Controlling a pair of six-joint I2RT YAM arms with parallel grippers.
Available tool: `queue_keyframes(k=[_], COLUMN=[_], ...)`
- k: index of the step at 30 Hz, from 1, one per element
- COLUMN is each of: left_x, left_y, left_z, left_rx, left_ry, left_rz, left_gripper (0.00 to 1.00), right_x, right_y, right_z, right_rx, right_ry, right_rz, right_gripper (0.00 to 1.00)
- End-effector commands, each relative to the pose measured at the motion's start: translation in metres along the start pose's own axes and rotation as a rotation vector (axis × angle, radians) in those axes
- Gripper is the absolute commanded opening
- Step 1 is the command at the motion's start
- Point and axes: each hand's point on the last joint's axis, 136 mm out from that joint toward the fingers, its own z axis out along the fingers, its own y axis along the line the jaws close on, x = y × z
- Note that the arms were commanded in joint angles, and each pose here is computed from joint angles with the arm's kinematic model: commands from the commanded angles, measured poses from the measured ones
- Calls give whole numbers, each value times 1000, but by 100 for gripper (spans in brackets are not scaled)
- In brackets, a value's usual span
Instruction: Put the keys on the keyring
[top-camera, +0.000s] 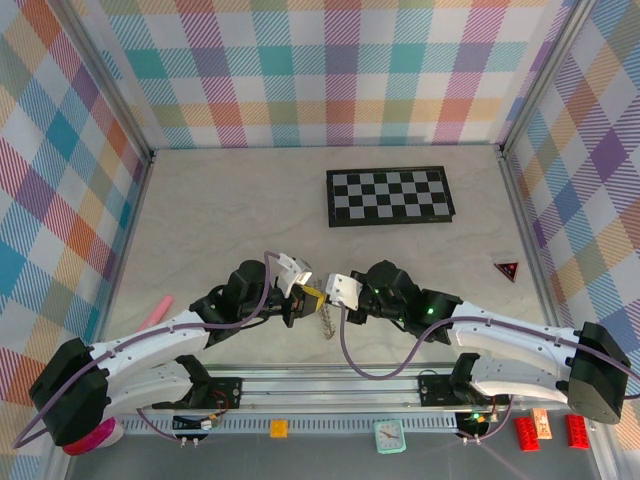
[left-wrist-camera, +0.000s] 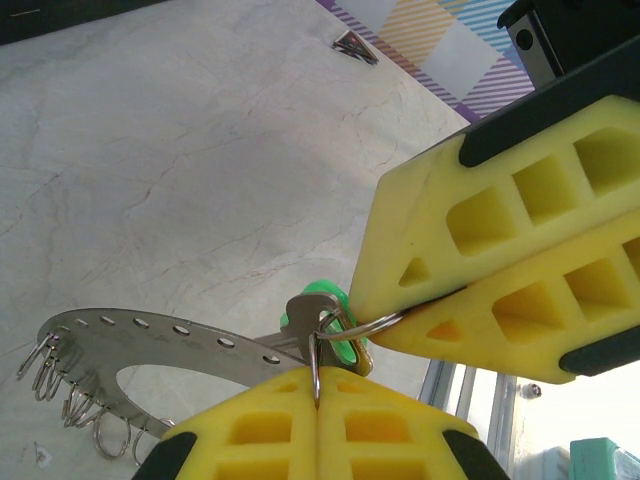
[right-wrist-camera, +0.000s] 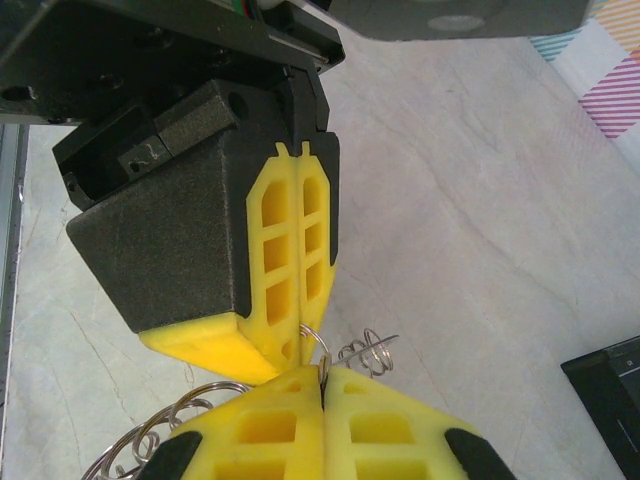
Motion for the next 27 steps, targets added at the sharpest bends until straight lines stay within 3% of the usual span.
queue_keyframes(k=[1, 27], left_x=[-18, -24], left_y=[-8, -15], left_z=[-4, -9], left_rx=[32, 62], left_ry=[-70, -115], left_rz=[35, 75], left_gripper=[0, 0], right_x=[-4, -2], right_y=[8, 31], right_z=[1, 5], right_rx=[-43, -185], right_ry=[-16, 7], right_rz=[17, 55], right_gripper=[0, 0])
